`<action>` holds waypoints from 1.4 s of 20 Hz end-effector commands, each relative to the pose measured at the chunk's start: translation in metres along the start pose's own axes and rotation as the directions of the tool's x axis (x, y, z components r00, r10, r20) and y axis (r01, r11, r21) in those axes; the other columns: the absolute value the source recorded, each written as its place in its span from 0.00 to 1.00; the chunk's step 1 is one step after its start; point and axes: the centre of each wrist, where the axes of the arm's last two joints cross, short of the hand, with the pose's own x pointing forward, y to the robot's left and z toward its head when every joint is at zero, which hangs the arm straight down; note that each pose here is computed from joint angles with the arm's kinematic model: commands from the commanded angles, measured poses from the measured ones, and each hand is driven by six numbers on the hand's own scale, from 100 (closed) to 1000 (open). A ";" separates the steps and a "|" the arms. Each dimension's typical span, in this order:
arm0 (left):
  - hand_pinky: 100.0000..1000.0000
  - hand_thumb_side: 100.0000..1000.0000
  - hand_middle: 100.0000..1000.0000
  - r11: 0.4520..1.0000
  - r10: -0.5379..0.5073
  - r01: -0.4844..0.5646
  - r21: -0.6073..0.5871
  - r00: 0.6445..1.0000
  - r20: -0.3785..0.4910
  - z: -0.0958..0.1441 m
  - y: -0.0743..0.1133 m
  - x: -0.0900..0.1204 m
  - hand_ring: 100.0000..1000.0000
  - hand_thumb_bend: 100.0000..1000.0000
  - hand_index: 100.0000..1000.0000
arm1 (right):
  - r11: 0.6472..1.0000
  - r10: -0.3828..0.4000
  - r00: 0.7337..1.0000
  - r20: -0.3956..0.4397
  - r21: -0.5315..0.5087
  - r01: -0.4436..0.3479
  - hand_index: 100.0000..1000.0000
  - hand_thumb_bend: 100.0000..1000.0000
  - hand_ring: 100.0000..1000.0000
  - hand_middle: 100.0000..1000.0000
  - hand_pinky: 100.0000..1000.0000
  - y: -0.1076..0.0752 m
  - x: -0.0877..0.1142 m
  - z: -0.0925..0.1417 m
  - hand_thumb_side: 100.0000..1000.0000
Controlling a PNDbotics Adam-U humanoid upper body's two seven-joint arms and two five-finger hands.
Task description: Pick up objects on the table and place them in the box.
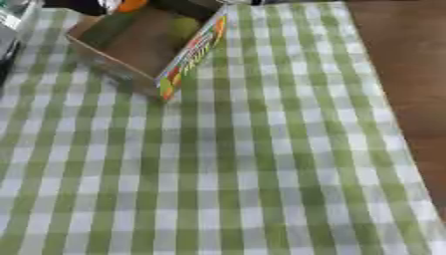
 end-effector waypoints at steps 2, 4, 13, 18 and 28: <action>0.59 0.07 0.55 1.000 -0.020 0.020 0.004 1.000 0.002 -0.006 -0.011 -0.012 0.54 0.00 0.72 | 1.000 -0.010 0.999 0.036 0.000 0.010 0.86 0.00 0.77 0.52 0.80 -0.001 0.005 -0.009 0.47; 0.59 0.07 0.55 1.000 -0.025 0.025 -0.017 1.000 -0.010 -0.007 -0.020 -0.017 0.55 0.00 0.72 | 1.000 -0.014 0.999 0.037 -0.002 0.014 0.86 0.00 0.77 0.52 0.80 -0.001 0.005 -0.009 0.47; 0.72 0.21 0.70 0.992 -0.079 0.071 -0.106 0.994 -0.073 -0.005 -0.037 -0.029 0.71 0.31 0.87 | 1.000 -0.017 0.999 0.034 -0.005 0.017 0.86 0.00 0.77 0.52 0.80 -0.001 0.005 -0.009 0.47; 0.79 0.38 0.78 0.991 -0.118 0.110 -0.082 0.988 -0.105 -0.004 -0.030 -0.027 0.79 0.57 0.92 | 1.000 -0.018 0.999 0.032 -0.005 0.019 0.86 0.00 0.77 0.52 0.80 -0.001 0.005 -0.009 0.47; 0.74 0.27 0.74 0.990 -0.015 0.029 0.139 0.994 -0.104 0.003 0.003 -0.014 0.76 0.08 0.88 | 1.000 -0.010 1.000 0.027 -0.002 0.010 0.86 0.00 0.77 0.52 0.80 -0.002 0.005 -0.008 0.47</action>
